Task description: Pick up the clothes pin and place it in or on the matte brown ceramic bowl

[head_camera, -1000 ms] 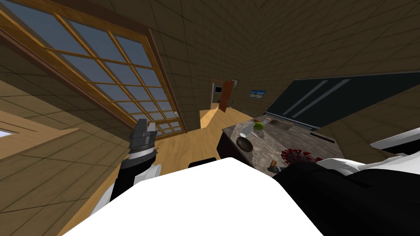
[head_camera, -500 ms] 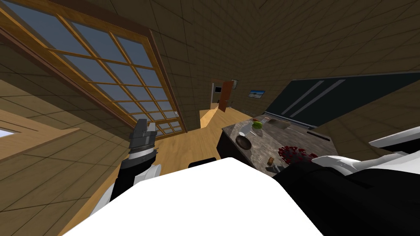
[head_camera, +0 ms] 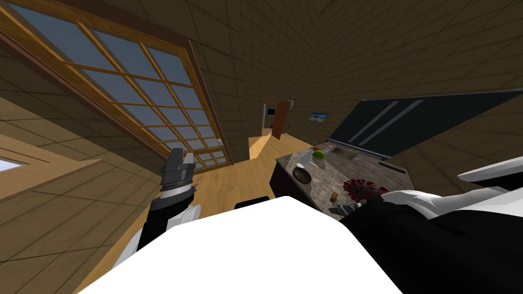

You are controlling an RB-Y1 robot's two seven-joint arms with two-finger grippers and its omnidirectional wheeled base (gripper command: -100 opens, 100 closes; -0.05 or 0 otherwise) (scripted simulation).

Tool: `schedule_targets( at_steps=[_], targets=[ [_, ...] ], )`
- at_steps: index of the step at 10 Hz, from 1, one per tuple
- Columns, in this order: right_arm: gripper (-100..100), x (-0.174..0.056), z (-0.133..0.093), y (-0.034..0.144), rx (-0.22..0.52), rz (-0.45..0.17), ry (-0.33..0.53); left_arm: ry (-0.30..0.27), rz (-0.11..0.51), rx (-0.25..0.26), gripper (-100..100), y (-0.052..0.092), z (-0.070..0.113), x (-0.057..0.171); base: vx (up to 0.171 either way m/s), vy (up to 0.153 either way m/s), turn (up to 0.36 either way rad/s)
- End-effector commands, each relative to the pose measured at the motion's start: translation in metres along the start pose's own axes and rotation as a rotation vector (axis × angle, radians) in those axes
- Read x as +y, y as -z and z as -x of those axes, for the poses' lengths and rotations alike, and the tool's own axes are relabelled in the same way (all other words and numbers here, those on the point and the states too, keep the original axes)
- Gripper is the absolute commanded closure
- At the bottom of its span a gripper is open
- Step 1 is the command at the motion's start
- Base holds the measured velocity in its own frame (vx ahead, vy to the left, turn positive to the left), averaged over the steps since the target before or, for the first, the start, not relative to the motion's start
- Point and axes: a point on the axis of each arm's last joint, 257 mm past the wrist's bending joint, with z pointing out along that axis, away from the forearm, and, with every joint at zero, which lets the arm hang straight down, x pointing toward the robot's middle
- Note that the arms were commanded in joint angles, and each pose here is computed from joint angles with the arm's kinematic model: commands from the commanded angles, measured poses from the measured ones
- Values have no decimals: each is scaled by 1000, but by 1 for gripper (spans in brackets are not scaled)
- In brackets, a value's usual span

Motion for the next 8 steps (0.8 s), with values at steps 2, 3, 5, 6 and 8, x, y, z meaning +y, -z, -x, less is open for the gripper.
schedule_targets(
  at_steps=[2, 3, 5, 6, 8],
  targets=[
    [-100, 5, 7, -1, -1, 20, 126, 0, 0, 0, 0, 0, 0, 0, -26, 10, -13],
    [-100, 9, 14, -2, -7, 36, 206, 0, 0, 0, 0, 0, 0, 0, -30, 9, -12],
    [-100, 13, 20, -2, -7, 52, 314, 0, 0, 0, 0, 0, 0, 0, -29, 3, -8],
    [-100, 13, 19, -2, -4, 53, 349, 0, 0, 0, 0, 0, 0, 0, -27, -1, -4],
    [-100, 16, 24, -2, -6, 67, 448, 0, 0, 0, 0, 0, 0, 0, -12, -5, -2]
  ],
)
